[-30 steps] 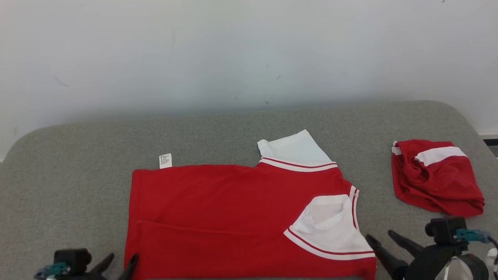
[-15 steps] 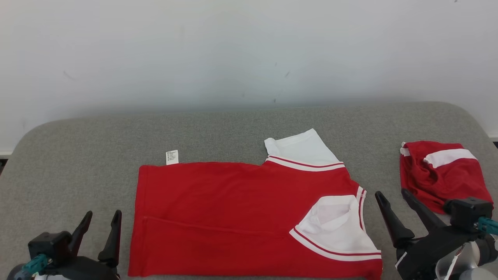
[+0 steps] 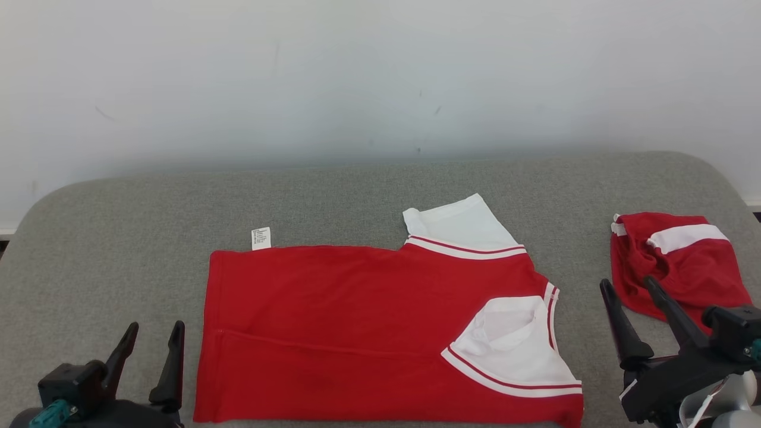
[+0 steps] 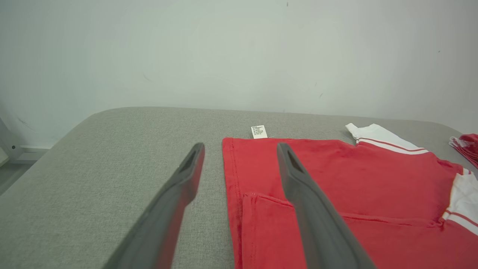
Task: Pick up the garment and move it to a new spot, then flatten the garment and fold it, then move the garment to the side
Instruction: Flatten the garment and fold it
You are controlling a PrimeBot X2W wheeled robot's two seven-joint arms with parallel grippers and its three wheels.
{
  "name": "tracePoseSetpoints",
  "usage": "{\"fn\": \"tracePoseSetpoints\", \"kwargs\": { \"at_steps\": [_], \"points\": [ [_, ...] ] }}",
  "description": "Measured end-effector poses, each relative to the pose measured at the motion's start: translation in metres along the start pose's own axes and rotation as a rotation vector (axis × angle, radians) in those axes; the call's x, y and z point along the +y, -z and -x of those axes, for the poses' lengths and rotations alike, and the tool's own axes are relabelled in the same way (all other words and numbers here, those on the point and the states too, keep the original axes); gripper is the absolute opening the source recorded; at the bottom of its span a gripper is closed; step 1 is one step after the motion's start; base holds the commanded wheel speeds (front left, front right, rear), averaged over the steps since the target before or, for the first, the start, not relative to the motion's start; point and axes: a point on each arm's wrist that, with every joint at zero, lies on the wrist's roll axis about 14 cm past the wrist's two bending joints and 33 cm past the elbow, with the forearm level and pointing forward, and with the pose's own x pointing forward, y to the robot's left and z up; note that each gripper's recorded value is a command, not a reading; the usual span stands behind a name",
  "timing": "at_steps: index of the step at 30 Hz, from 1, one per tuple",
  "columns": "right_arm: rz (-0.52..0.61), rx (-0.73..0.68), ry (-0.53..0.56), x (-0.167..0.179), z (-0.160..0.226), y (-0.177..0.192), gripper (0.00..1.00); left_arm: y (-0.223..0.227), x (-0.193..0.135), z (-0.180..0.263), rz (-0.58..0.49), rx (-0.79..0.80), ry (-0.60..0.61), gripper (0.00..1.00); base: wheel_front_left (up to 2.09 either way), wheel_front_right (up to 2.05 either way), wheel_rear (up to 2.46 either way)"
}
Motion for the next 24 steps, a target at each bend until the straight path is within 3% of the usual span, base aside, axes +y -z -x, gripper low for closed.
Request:
{"fn": "tracePoseSetpoints", "kwargs": {
  "at_steps": [10, 18, 24],
  "points": [
    [0.0, 0.092, 0.033, -0.01, -0.002, 0.024, 1.0, 0.001, -0.007, -0.011, -0.009, 0.011, 0.031, 1.0, 0.0, 0.0, 0.0],
    [0.039, 0.112, -0.048, 0.004, -0.049, 0.007, 1.0, -0.016, -0.015, -0.056, -0.051, 0.044, 0.147, 1.0, 0.0, 0.0, 0.0],
    [0.084, 0.221, -0.087, 0.01, -0.095, 0.017, 1.0, 0.0, -0.008, -0.094, -0.063, 0.177, 0.179, 1.0, 0.0, 0.0, 0.0]
  ]
}}
